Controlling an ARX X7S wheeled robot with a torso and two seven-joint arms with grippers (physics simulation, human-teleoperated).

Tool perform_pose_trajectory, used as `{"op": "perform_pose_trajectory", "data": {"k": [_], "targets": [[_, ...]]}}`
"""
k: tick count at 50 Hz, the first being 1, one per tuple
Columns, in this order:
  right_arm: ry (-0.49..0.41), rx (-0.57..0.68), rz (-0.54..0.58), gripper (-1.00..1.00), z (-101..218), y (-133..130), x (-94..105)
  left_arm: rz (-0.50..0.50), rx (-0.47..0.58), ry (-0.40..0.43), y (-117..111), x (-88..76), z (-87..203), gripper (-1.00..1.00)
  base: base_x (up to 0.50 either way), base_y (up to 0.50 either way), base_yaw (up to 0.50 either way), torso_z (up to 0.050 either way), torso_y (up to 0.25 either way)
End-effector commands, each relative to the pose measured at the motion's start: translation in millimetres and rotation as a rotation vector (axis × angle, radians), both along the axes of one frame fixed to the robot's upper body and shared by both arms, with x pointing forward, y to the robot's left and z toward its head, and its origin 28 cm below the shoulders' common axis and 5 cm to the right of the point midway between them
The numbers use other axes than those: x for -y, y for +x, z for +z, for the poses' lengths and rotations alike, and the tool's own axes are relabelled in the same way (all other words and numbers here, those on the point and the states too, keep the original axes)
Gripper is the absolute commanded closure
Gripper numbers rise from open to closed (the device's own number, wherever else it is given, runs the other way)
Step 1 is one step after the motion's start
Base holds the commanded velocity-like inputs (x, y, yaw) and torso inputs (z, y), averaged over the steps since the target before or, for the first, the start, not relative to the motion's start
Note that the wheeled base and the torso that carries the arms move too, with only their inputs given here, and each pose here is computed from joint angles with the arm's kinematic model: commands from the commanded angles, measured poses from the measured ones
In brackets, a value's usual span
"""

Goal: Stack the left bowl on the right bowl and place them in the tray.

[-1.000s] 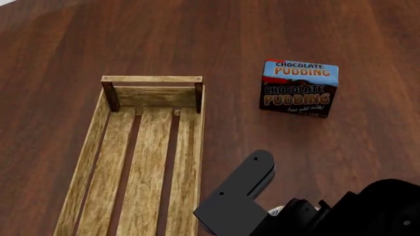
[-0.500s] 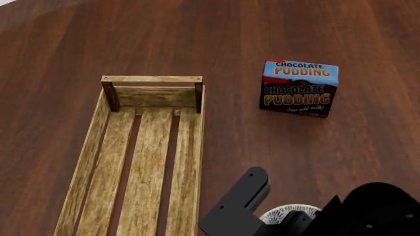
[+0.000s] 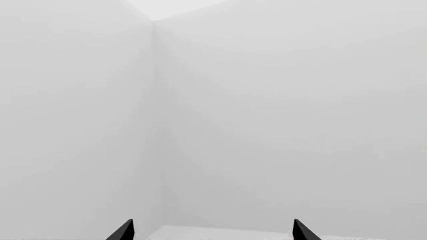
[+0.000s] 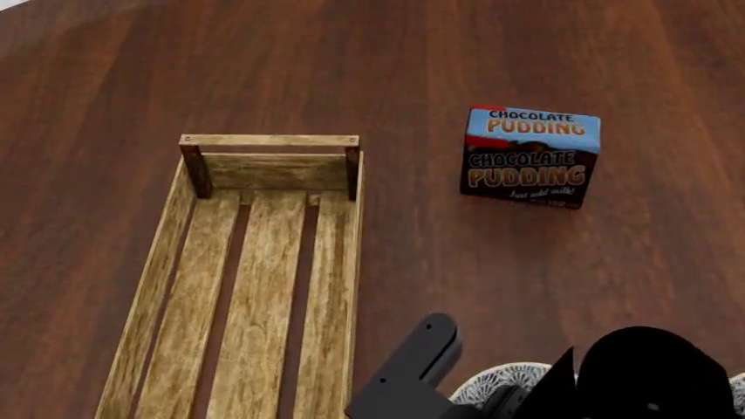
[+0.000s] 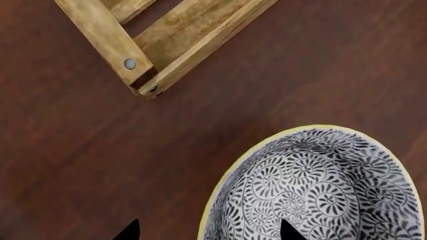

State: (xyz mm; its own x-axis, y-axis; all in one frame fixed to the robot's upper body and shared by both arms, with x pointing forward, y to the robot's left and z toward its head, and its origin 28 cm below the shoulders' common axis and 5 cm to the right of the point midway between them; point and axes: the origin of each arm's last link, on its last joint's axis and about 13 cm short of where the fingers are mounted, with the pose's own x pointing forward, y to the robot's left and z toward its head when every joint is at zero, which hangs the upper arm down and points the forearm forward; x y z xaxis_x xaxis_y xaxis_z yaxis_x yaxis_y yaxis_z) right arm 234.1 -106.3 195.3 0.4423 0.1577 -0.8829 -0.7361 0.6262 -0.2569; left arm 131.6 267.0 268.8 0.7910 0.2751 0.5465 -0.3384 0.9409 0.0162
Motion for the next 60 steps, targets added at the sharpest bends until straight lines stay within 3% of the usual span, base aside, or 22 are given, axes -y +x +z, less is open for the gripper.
{"op": "perform_pose_trajectory", "data": {"k": [1,53,54,60], "targets": [[-0.015,-0.025,0.003,-1.0,-9.0,4.2,0.4,0.002,-0.001,-0.005,-0.1,0.0,-2.4,-1.0,0.0,0.0,0.0,0.0,0.0],[-0.061,-0.117,-0.049,-1.0,-48.7,10.2,9.9,0.008,-0.002,-0.012,-0.4,0.1,-5.6,-1.0,0.0,0.0,0.0,0.0,0.0],[-0.062,-0.115,-0.051,1.0,-48.7,10.4,10.0,0.007,-0.002,-0.011,-0.4,0.2,-5.3,-1.0,0.0,0.0,0.0,0.0,0.0],[-0.064,-0.116,-0.05,1.0,-49.0,8.8,10.3,0.002,-0.001,-0.011,1.0,-0.8,-5.0,-1.0,0.0,0.0,0.0,0.0,0.0]]}}
